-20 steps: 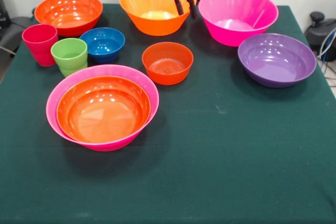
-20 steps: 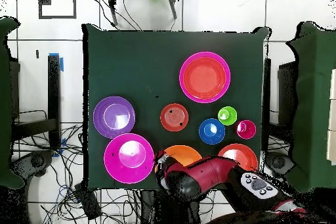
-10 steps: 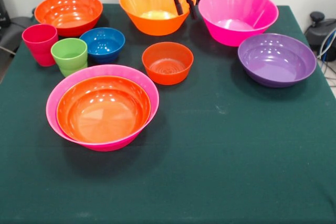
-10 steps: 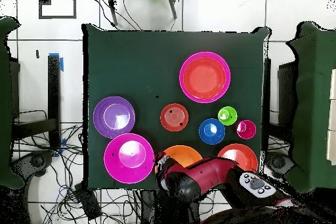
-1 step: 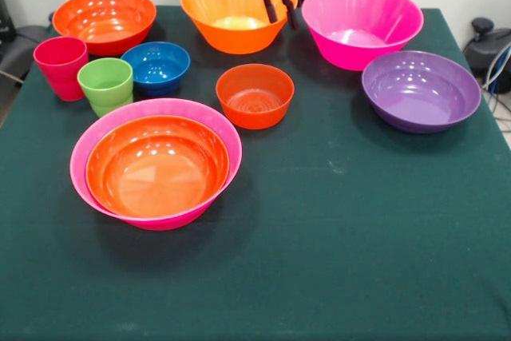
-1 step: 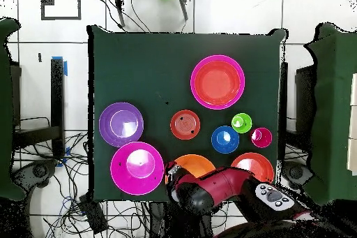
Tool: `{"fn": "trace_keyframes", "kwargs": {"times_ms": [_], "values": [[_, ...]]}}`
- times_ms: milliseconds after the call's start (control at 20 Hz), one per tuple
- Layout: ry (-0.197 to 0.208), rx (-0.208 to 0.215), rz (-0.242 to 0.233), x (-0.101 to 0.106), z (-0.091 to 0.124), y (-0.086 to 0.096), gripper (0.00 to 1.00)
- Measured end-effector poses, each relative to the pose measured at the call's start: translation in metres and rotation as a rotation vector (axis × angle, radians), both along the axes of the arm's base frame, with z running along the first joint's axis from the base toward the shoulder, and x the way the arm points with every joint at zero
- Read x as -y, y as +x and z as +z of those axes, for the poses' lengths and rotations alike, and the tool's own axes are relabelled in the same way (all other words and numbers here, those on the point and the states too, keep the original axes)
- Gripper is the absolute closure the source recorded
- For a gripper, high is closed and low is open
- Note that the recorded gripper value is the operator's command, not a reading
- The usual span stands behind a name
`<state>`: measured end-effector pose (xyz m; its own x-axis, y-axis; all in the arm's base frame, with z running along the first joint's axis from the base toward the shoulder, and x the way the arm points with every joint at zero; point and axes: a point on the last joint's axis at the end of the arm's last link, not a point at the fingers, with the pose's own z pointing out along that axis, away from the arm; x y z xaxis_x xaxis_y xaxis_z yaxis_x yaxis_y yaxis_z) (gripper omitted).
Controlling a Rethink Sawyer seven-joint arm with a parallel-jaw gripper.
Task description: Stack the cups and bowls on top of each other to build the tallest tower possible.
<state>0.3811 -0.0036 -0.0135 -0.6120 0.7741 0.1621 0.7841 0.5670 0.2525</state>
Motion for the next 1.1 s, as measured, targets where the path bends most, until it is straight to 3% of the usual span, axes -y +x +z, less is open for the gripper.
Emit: {"fn": "trace_keyframes", "kwargs": {"times_ms": [1100], "values": [[-0.004, 0.008, -0.012, 0.006, 0.0019, 0.0027, 0.0]]}}
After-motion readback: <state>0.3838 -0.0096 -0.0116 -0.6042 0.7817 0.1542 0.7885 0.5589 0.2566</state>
